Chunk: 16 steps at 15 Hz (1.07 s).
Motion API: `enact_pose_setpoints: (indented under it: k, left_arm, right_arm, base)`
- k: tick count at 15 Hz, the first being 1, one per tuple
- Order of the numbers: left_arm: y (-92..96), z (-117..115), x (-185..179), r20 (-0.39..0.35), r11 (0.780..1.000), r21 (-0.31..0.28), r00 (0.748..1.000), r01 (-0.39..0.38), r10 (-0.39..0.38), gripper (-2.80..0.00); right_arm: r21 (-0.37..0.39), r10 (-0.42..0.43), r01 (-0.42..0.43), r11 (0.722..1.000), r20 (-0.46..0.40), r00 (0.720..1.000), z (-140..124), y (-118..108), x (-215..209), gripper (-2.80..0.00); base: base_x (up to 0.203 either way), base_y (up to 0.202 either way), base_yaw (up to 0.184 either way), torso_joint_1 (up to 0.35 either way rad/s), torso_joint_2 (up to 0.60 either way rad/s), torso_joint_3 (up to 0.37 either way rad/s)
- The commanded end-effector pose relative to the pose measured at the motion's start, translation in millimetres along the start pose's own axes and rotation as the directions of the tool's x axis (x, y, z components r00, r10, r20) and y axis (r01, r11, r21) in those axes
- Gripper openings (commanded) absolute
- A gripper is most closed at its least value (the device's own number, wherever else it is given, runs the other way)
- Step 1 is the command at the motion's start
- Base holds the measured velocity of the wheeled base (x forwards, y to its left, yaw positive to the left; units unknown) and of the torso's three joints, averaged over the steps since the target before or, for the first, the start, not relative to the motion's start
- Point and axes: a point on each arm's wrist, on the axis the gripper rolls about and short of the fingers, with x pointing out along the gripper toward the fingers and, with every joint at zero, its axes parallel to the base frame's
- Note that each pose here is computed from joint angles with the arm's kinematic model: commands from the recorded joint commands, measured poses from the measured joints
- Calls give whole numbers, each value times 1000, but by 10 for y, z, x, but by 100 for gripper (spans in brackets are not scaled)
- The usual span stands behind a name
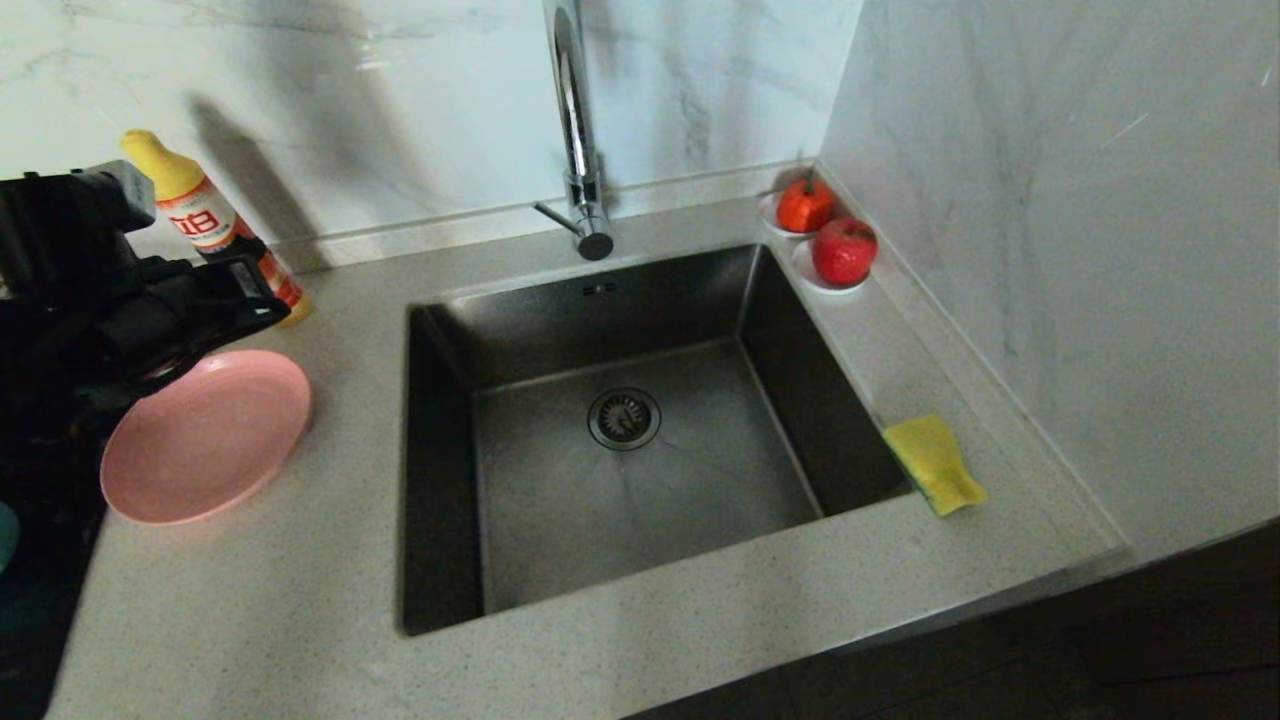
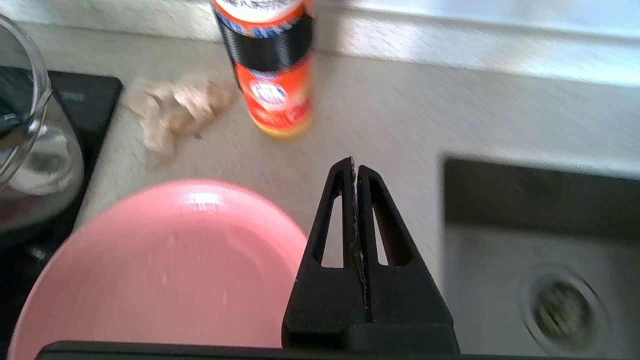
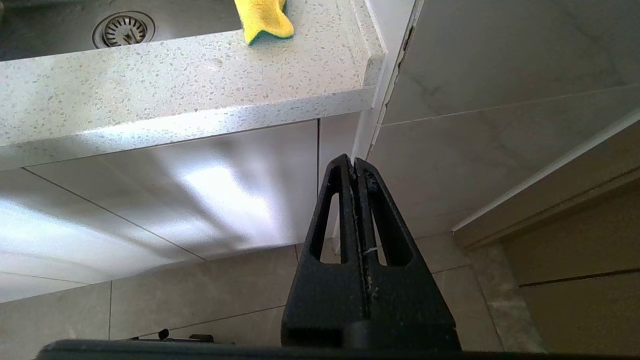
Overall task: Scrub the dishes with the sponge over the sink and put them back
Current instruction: Grab the dish soap
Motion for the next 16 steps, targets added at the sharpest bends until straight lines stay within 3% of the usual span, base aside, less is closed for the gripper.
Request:
enact_pose_setpoints:
  k: [1,2,8,10,16]
  left_arm:
    - [0,-198,314,-20,999,3,999,-40,40,-280]
    - [6,-173,365,-3,999,-4,999,-46,46,0]
    - [7,-102,566,77,994,-52,992,-92,95,0]
    - [11,-92,645,101,990,-98,988,-104,114,0]
    - [52,-145,919,140,981,-120,976,-150,167,0]
  right_arm:
    - [0,0,0,1000,0,1000,-1,0,0,-280]
    - [0,0,0,1000,0,1000,-1,0,0,-280]
    - [0,0,0,1000,0,1000,-1,0,0,-280]
    - [0,0,0,1000,0,1000,-1,0,0,-280]
    - [0,0,0,1000,0,1000,-1,0,0,-280]
  base:
    - [0,0,0,0,0,0]
    - [0,0,0,0,0,0]
    - [0,0,0,0,0,0]
    - [0,0,0,0,0,0]
    - [0,0,0,0,0,0]
